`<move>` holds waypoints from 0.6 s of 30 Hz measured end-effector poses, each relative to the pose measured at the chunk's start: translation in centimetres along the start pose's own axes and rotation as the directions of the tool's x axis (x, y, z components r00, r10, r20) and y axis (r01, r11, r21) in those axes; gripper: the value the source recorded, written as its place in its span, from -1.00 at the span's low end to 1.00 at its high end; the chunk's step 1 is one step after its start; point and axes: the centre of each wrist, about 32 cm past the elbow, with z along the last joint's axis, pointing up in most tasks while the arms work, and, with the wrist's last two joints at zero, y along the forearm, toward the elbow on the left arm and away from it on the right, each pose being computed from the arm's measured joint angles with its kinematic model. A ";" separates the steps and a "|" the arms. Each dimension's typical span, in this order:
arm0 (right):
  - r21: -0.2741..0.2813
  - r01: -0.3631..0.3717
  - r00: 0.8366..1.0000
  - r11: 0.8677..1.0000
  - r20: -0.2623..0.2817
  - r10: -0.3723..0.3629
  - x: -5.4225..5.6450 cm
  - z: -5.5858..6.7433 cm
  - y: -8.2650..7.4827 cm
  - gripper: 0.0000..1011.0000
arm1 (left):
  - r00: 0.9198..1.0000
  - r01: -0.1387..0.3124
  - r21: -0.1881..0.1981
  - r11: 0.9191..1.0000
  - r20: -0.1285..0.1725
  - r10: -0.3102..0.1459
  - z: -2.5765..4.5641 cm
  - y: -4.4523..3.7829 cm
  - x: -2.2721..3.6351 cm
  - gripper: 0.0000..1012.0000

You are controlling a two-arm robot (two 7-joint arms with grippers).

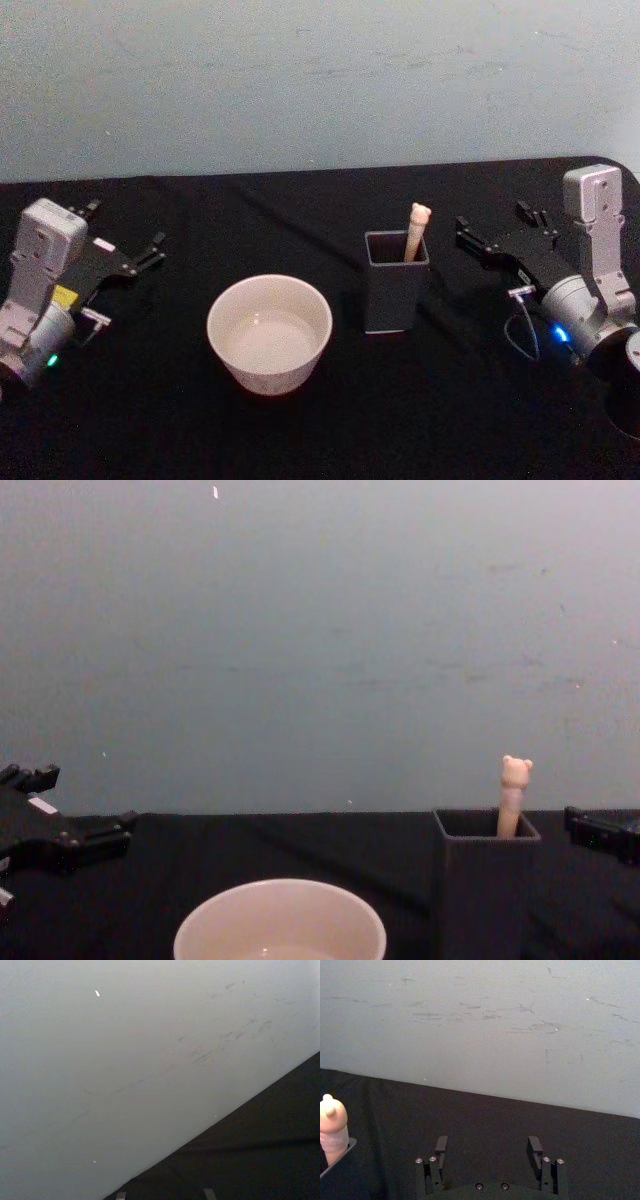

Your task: Pick up the stirring spoon with one hand, stir inside the cup, then place it back in its original position.

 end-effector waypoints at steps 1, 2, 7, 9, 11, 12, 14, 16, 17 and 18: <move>0.000 0.000 1.000 1.000 0.000 0.000 0.0 0.0 0.0 0.98 | 1.000 0.000 0.000 1.000 0.000 0.000 0.00 0.00 0.00 0.98; 0.000 0.000 1.000 1.000 0.000 0.000 0.0 0.0 0.0 0.98 | 1.000 0.000 0.000 1.000 0.000 0.000 0.00 0.00 0.00 0.98; 0.000 0.000 1.000 1.000 0.000 0.000 0.0 0.0 0.0 0.98 | 1.000 0.000 0.000 1.000 0.000 0.000 0.00 0.00 0.00 0.98; 0.000 0.000 1.000 1.000 0.000 0.000 0.0 0.0 0.0 0.98 | 1.000 0.000 0.000 1.000 0.000 0.000 0.00 0.00 0.00 0.98; 0.000 0.000 1.000 1.000 0.000 0.000 0.0 0.0 0.0 0.98 | 1.000 0.000 0.000 1.000 0.000 0.000 0.00 0.00 0.00 0.98; 0.000 0.000 1.000 1.000 0.000 0.000 0.0 0.0 0.0 0.98 | 1.000 0.000 0.000 1.000 0.000 0.000 0.00 0.00 0.00 0.98; 0.000 0.000 1.000 1.000 0.000 0.000 0.0 0.0 0.0 0.98 | 1.000 0.000 0.000 1.000 0.000 0.000 0.00 0.00 0.00 0.98; 0.000 0.000 1.000 1.000 0.000 0.000 0.0 0.0 0.0 0.98 | 1.000 0.000 0.000 1.000 0.000 0.000 0.00 0.00 0.00 0.98; 0.000 0.000 1.000 1.000 0.000 0.000 0.0 0.0 0.0 0.98 | 1.000 0.000 0.000 1.000 0.000 0.000 0.00 0.00 0.00 0.98; 0.000 0.000 1.000 1.000 0.000 0.000 0.0 0.0 0.0 0.98 | 1.000 0.000 0.000 1.000 0.000 0.000 0.00 0.00 0.00 0.98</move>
